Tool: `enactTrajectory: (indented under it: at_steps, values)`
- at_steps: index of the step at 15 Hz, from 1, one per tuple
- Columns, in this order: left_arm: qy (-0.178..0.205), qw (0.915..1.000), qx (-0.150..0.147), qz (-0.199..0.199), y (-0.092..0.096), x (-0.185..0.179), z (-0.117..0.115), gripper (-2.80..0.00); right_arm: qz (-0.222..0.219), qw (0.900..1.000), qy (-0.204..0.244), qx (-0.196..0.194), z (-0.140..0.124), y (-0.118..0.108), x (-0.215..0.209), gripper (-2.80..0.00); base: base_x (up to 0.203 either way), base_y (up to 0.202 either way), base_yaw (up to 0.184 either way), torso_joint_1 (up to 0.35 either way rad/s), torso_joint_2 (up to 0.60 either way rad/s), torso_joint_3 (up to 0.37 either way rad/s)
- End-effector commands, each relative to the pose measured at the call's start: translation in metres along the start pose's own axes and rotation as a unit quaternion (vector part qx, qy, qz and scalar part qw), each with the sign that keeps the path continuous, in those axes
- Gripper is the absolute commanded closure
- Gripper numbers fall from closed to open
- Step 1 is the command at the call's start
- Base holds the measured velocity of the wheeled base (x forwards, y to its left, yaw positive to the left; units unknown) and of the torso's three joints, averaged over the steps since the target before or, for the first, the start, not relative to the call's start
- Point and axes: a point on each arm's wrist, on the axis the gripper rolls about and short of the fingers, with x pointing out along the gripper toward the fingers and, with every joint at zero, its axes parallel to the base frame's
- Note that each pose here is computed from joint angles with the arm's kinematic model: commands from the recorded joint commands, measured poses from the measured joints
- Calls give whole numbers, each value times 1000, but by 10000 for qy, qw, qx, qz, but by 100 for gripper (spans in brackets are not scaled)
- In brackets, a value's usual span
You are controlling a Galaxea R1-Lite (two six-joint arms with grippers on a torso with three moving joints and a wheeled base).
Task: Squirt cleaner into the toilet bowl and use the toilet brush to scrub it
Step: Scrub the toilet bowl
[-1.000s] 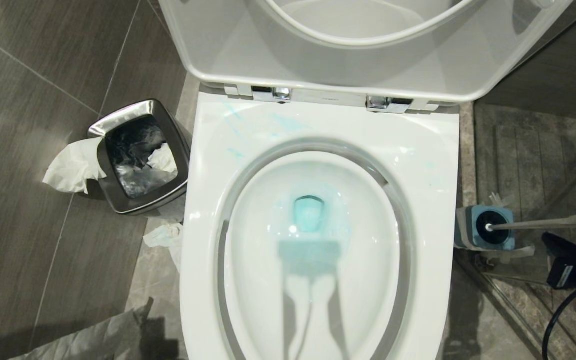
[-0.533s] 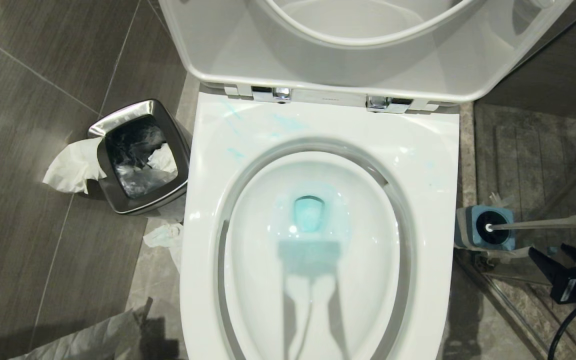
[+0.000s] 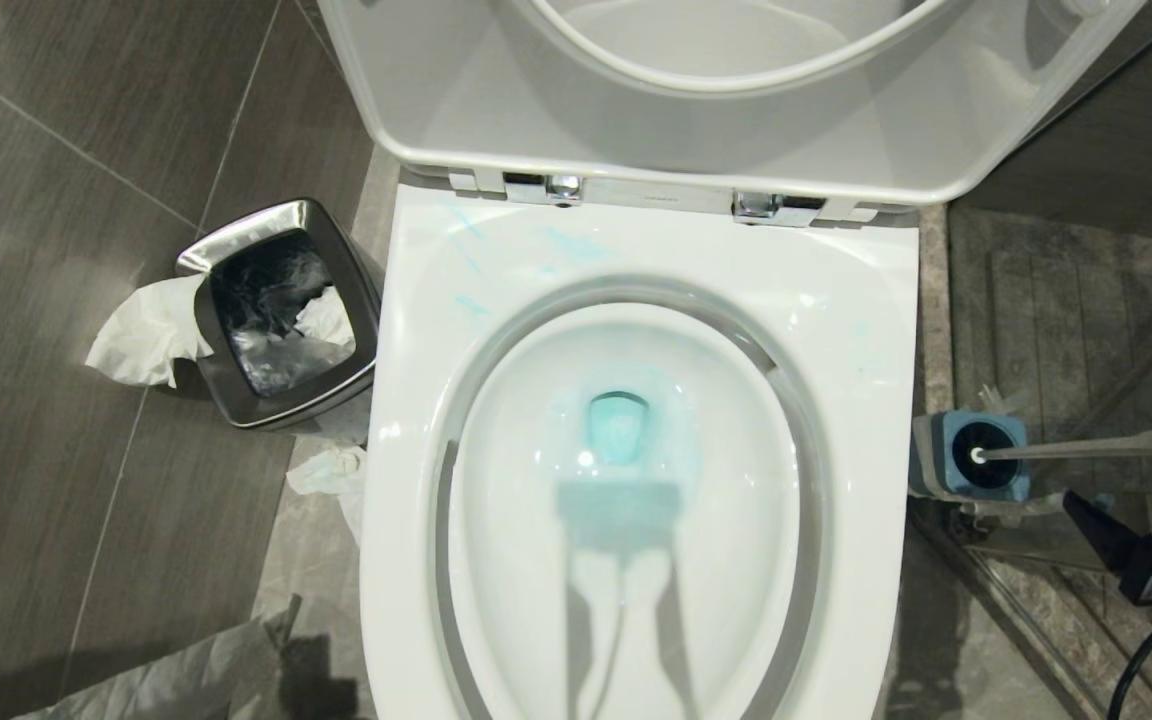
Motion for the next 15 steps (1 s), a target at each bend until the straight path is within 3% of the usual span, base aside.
enactTrajectory:
  at_steps: [1,7,10,15]
  values:
    - [8,10000,0,2,0,0,0,0,-65,9999,-81,-3,2,-4,2,-280,0,0,0,0,0,0]
    - [8,10000,0,-4,0,0,0,0,-171,9995,-246,-30,7,-16,26,-280,0,0,0,0,0,0]
    - [8,10000,0,2,0,0,0,0,238,9994,-259,-39,4,-17,31,-280,0,0,0,0,0,0]
    - [8,10000,0,-4,0,0,0,0,385,9987,-322,-66,5,-20,37,-280,0,0,0,0,0,0]
